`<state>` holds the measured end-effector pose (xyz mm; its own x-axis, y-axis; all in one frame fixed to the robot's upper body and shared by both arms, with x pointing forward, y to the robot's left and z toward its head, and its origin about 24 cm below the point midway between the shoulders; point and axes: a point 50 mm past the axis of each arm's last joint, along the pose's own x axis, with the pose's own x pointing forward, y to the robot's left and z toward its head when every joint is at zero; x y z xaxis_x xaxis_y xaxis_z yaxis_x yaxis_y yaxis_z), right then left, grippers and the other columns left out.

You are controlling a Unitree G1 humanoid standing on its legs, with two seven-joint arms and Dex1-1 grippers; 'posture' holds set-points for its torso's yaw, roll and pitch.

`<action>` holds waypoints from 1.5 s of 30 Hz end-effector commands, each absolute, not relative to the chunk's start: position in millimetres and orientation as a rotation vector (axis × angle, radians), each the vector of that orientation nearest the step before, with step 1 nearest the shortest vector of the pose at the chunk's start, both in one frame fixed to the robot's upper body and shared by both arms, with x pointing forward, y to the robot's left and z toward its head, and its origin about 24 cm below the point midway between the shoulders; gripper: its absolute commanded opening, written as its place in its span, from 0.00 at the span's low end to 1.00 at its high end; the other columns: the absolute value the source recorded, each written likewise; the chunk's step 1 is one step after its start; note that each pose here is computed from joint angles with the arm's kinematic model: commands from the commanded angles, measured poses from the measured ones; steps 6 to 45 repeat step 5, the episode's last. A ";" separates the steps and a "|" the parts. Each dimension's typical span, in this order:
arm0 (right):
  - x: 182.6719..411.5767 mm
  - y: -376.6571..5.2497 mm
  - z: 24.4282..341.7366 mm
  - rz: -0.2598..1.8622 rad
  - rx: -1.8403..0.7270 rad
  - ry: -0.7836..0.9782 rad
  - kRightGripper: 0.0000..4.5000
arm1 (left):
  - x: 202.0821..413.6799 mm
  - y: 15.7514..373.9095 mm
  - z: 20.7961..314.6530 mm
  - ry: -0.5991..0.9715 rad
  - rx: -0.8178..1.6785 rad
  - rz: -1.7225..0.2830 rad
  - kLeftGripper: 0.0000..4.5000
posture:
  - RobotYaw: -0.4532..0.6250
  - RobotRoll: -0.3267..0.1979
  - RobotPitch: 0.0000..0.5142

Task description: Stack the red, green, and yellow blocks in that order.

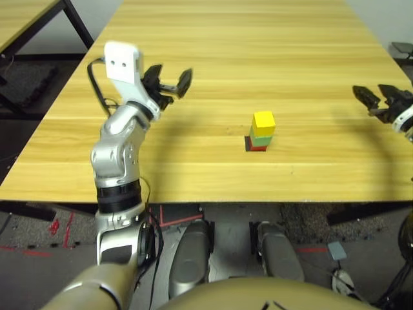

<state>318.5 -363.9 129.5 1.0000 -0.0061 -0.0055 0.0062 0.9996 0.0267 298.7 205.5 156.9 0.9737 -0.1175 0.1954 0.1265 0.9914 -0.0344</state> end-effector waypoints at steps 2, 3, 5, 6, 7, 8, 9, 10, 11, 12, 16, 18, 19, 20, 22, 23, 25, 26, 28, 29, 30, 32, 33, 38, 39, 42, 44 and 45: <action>309.1 -383.6 118.6 -0.155 -0.060 0.000 1.00 | 286.8 219.2 128.7 -0.200 -0.005 0.057 0.99 | 0.52 0.31 0.18; 308.9 -384.6 117.6 -0.167 -0.066 0.001 1.00 | 286.3 220.3 125.5 -0.198 0.000 0.074 0.99 | 0.52 0.31 0.18; 309.1 -383.3 111.3 -0.175 -0.069 0.021 1.00 | 286.8 224.4 118.3 -0.184 0.032 0.111 0.99 | 0.53 0.30 0.19; 309.1 -383.3 111.3 -0.175 -0.069 0.021 1.00 | 286.8 224.4 118.3 -0.184 0.032 0.111 0.99 | 0.53 0.30 0.19; 309.1 -383.3 111.3 -0.175 -0.069 0.021 1.00 | 286.8 224.4 118.3 -0.184 0.032 0.111 0.99 | 0.53 0.30 0.19; 309.1 -383.3 111.3 -0.175 -0.069 0.021 1.00 | 286.8 224.4 118.3 -0.184 0.032 0.111 0.99 | 0.53 0.30 0.19; 309.1 -383.3 111.3 -0.175 -0.069 0.021 1.00 | 286.8 224.4 118.3 -0.184 0.032 0.111 0.99 | 0.53 0.30 0.19; 309.1 -383.3 111.3 -0.175 -0.069 0.021 1.00 | 286.8 224.4 118.3 -0.184 0.032 0.111 0.99 | 0.53 0.30 0.19; 309.1 -383.3 111.3 -0.175 -0.069 0.021 1.00 | 286.8 224.4 118.3 -0.184 0.032 0.111 0.99 | 0.53 0.30 0.19; 309.1 -383.3 111.3 -0.175 -0.069 0.021 1.00 | 286.8 224.4 118.3 -0.184 0.032 0.111 0.99 | 0.53 0.30 0.19; 309.1 -383.3 111.3 -0.175 -0.069 0.021 1.00 | 286.8 224.4 118.3 -0.184 0.032 0.111 0.99 | 0.53 0.30 0.19; 309.1 -383.3 111.3 -0.175 -0.069 0.021 1.00 | 286.8 224.4 118.3 -0.184 0.032 0.111 0.99 | 0.53 0.30 0.19; 309.1 -383.3 111.3 -0.175 -0.069 0.021 1.00 | 286.8 224.4 118.3 -0.184 0.032 0.111 0.99 | 0.53 0.30 0.19; 309.1 -383.3 111.3 -0.175 -0.069 0.021 1.00 | 286.8 224.4 118.3 -0.184 0.032 0.111 0.99 | 0.53 0.30 0.19; 309.1 -383.3 111.3 -0.175 -0.069 0.021 1.00 | 286.8 224.4 118.3 -0.184 0.032 0.111 0.99 | 0.53 0.30 0.19; 309.1 -383.3 111.3 -0.175 -0.069 0.021 1.00 | 286.8 224.4 118.3 -0.184 0.032 0.111 0.99 | 0.53 0.30 0.19; 309.1 -383.3 111.3 -0.175 -0.069 0.021 1.00 | 286.8 224.4 118.3 -0.184 0.032 0.111 0.99 | 0.53 0.30 0.19; 309.1 -383.3 111.3 -0.175 -0.069 0.021 1.00 | 286.8 224.4 118.3 -0.184 0.032 0.111 0.99 | 0.53 0.30 0.19; 309.1 -383.3 111.3 -0.175 -0.069 0.021 1.00 | 286.8 224.4 118.3 -0.184 0.032 0.111 0.99 | 0.53 0.30 0.19; 309.1 -383.3 111.3 -0.175 -0.069 0.021 1.00 | 286.8 224.4 118.3 -0.184 0.032 0.111 0.99 | 0.53 0.30 0.19; 309.1 -383.3 111.3 -0.175 -0.069 0.021 1.00 | 286.8 224.4 118.3 -0.184 0.032 0.111 0.99 | 0.53 0.30 0.19; 309.1 -383.3 111.3 -0.175 -0.069 0.021 1.00 | 286.8 224.4 118.3 -0.184 0.032 0.111 0.99 | 0.53 0.30 0.19; 309.1 -383.3 111.3 -0.175 -0.069 0.021 1.00 | 286.8 224.4 118.3 -0.184 0.032 0.111 0.99 | 0.53 0.30 0.19; 309.1 -383.3 111.3 -0.175 -0.069 0.021 1.00 | 286.8 224.4 118.3 -0.184 0.032 0.111 0.99 | 0.53 0.30 0.19; 309.1 -383.3 111.3 -0.175 -0.069 0.021 1.00 | 286.8 224.4 118.3 -0.184 0.032 0.111 0.99 | 0.53 0.30 0.19; 309.1 -383.3 111.3 -0.175 -0.069 0.021 1.00 | 286.8 224.4 118.3 -0.184 0.032 0.111 0.99 | 0.53 0.30 0.19; 309.1 -383.3 111.3 -0.175 -0.069 0.021 1.00 | 286.8 224.4 118.3 -0.184 0.032 0.111 0.99 | 0.53 0.30 0.19; 309.1 -383.3 111.3 -0.175 -0.069 0.021 1.00 | 286.8 224.4 118.3 -0.184 0.032 0.111 0.99 | 0.53 0.30 0.19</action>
